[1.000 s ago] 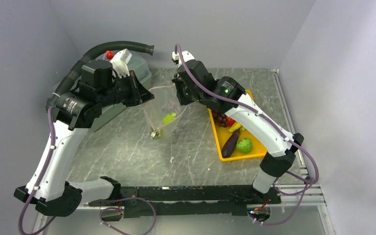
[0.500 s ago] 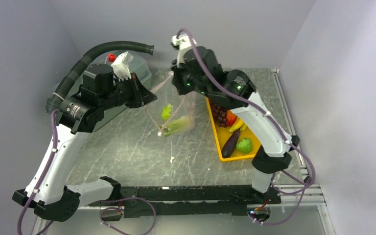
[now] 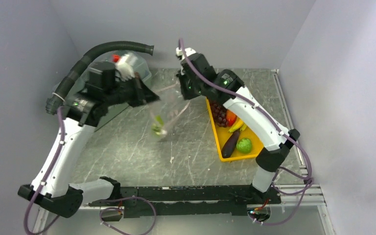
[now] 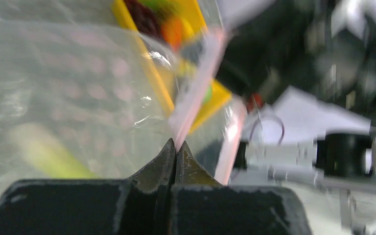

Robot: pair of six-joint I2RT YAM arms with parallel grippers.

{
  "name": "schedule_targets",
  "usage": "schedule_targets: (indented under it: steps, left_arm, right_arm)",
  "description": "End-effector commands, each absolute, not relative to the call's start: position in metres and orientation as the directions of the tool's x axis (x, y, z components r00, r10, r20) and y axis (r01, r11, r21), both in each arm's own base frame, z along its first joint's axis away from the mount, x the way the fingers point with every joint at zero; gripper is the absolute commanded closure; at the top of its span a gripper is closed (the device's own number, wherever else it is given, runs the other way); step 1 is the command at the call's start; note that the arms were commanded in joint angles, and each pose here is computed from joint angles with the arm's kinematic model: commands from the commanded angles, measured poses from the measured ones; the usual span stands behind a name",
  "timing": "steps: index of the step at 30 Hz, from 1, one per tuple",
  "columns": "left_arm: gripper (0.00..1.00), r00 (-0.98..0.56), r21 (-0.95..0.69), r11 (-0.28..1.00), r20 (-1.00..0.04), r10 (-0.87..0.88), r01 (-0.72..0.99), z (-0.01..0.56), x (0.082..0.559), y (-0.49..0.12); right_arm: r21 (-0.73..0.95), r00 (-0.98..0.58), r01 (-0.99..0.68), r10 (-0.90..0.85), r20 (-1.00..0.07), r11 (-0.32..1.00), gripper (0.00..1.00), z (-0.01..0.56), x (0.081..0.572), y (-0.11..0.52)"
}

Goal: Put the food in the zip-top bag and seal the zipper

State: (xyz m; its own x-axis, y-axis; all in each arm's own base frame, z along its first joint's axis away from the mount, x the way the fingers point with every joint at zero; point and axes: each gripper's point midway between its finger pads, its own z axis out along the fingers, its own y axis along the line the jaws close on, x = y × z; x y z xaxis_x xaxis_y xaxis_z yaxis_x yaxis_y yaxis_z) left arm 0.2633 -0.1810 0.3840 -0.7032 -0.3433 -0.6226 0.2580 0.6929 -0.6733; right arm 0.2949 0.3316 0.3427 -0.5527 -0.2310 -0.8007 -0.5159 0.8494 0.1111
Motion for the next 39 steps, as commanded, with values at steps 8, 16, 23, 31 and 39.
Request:
schedule_targets:
  steps: [8, 16, 23, 31, 39]
  left_arm:
    - [1.0, -0.701, -0.691, 0.666, -0.622, -0.35, 0.281, 0.398, 0.253, -0.163]
    - [1.0, -0.691, -0.669, 0.693, -0.635, -0.344, 0.269, 0.389, 0.255, -0.158]
    - [1.0, -0.659, -0.615, 0.75, -0.672, -0.338, 0.243, 0.375, 0.279, -0.15]
    - [1.0, -0.511, -0.471, 0.838, -0.81, -0.288, 0.275, 0.389, 0.305, -0.129]
    - [1.0, -0.445, -0.394, 0.832, -0.872, -0.203, 0.39, 0.375, 0.314, -0.137]
  right_arm:
    - [0.143, -0.494, -0.483, -0.134, -0.859, 0.864, 1.0, 0.377, 0.291, 0.315]
    - [0.12, -0.503, -0.477, -0.159, -0.849, 0.871, 1.0, 0.362, 0.296, 0.317]
    - [0.113, -0.48, -0.483, -0.154, -0.864, 0.868, 1.0, 0.354, 0.318, 0.318]
    - [0.189, -0.348, -0.555, -0.02, -0.937, 0.81, 1.0, 0.364, 0.352, 0.313]
    - [0.14, -0.178, -0.59, 0.041, -0.983, 0.795, 1.0, 0.344, 0.355, 0.304]
